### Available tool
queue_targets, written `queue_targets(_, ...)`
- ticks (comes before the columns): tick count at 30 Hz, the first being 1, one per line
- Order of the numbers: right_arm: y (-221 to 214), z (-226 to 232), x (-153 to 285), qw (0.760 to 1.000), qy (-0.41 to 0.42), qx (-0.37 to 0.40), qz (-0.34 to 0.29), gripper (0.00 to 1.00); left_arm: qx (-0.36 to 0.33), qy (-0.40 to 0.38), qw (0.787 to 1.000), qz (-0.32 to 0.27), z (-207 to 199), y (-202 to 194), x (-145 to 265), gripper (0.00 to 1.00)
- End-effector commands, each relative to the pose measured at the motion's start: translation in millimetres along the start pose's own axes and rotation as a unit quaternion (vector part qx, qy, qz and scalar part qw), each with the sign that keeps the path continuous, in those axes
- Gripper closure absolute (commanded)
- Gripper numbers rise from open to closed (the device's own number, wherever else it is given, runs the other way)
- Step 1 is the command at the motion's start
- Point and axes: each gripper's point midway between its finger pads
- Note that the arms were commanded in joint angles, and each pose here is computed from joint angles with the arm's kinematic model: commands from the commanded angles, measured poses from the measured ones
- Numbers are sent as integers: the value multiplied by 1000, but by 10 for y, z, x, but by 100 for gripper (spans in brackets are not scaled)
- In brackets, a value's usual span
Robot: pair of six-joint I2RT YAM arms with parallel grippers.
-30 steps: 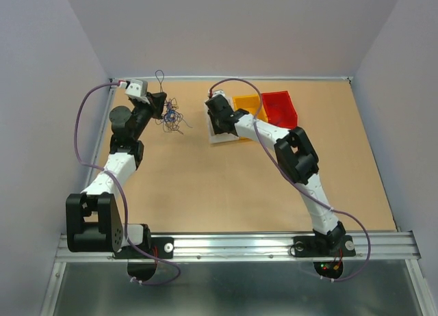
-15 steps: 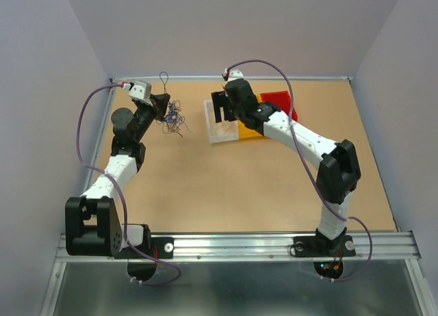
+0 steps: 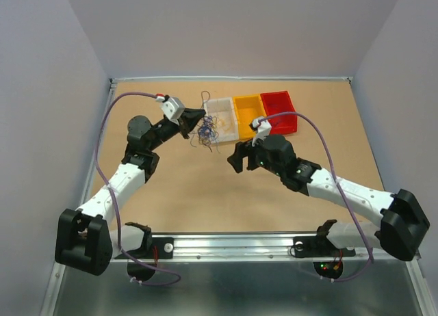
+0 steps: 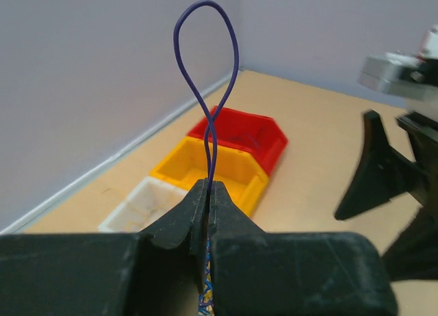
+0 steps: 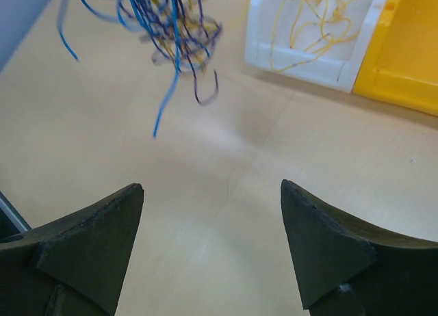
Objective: Untangle the cables
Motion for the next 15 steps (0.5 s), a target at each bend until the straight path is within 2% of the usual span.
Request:
queue_targets(1,406,113,157,989,40,-33,-135,15,-56,-146,988,11,-660,-54,-43,88)
queue_targets(7,519,121,358,980,55,-21,-191,20,-81,-238,967,37,-1205,-314,-45,88)
queue_targets(11,553,93,436,977,51,-15,-208,26,-89,-268,958,43,-1370,-370,-19,88)
queue_targets(12,568,98,451,976,53,-14,-213,29,-91,-273,957,44,-1394,-379,-16,88)
queue_targets(13,578,113,475,974,58,-13,-217,38,-87,-279,955,48,-1414,-401,-6,88)
queue_targets(15,583,165,496,973,73,-9,-220,49,-85,-288,952,53,-1441,-425,-3,88)
Point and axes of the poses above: each gripper's point midway between its finger pads, its own x axis back along the fingers, its own z axis along the line the jaws close on, y = z × x, and after that the axes turned 4 degrees about x, right-handed
